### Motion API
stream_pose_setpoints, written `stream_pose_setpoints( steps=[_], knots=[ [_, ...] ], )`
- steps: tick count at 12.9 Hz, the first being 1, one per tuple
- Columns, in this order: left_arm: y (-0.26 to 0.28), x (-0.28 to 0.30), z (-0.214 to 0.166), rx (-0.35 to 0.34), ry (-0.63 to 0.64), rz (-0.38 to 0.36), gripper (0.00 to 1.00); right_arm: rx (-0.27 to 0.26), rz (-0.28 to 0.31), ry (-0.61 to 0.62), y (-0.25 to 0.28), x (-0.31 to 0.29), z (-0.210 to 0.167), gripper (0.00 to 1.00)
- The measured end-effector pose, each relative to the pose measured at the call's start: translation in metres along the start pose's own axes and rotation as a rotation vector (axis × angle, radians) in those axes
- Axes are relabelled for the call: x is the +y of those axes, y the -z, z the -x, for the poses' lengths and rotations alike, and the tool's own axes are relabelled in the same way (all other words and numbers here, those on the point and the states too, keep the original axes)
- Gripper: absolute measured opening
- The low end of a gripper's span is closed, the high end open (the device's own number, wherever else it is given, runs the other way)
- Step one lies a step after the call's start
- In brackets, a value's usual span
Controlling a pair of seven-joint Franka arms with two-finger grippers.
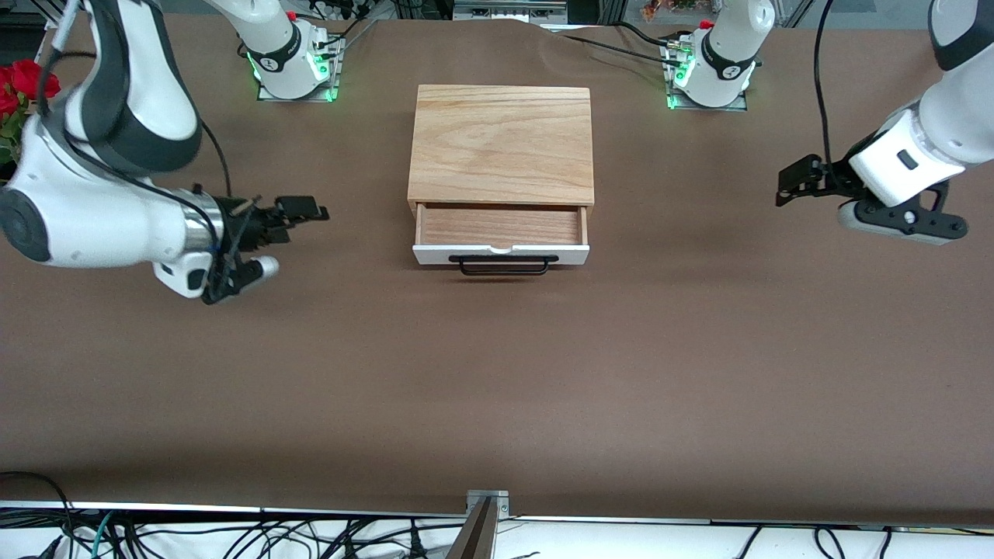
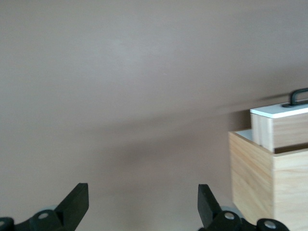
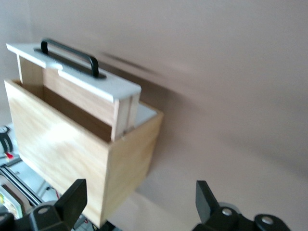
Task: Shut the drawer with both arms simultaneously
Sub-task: 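Move the right gripper and the left gripper toward the drawer front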
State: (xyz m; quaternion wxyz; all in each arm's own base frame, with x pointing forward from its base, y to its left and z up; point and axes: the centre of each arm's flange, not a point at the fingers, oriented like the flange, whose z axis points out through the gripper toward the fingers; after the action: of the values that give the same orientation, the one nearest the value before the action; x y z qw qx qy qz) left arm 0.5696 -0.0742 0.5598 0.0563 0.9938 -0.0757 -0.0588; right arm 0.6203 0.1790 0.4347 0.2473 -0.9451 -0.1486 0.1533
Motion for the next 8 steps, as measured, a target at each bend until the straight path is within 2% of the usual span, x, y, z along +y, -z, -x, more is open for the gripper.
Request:
stream_pose_setpoints(
  steps=[1,4,6,8],
  knots=[
    [-0.014,0.008,-0.011,-0.003,-0.015,0.014,1.0,0.018,-0.024,0.003,-0.017,-0.005,-0.013,1.0],
    [-0.059,0.037,-0.055,0.027,-0.064,0.046,1.0,0.081,-0.161,-0.031,-0.058,-0.016,-0.039,1.0],
    [-0.087,0.069,-0.084,0.057,-0.109,0.074,1.0,0.123,-0.186,-0.055,-0.076,-0.016,-0.047,1.0],
    [-0.11,0.101,-0.103,0.06,-0.133,0.135,1.0,0.153,-0.226,-0.081,-0.097,-0.022,-0.053,1.0]
  ],
)
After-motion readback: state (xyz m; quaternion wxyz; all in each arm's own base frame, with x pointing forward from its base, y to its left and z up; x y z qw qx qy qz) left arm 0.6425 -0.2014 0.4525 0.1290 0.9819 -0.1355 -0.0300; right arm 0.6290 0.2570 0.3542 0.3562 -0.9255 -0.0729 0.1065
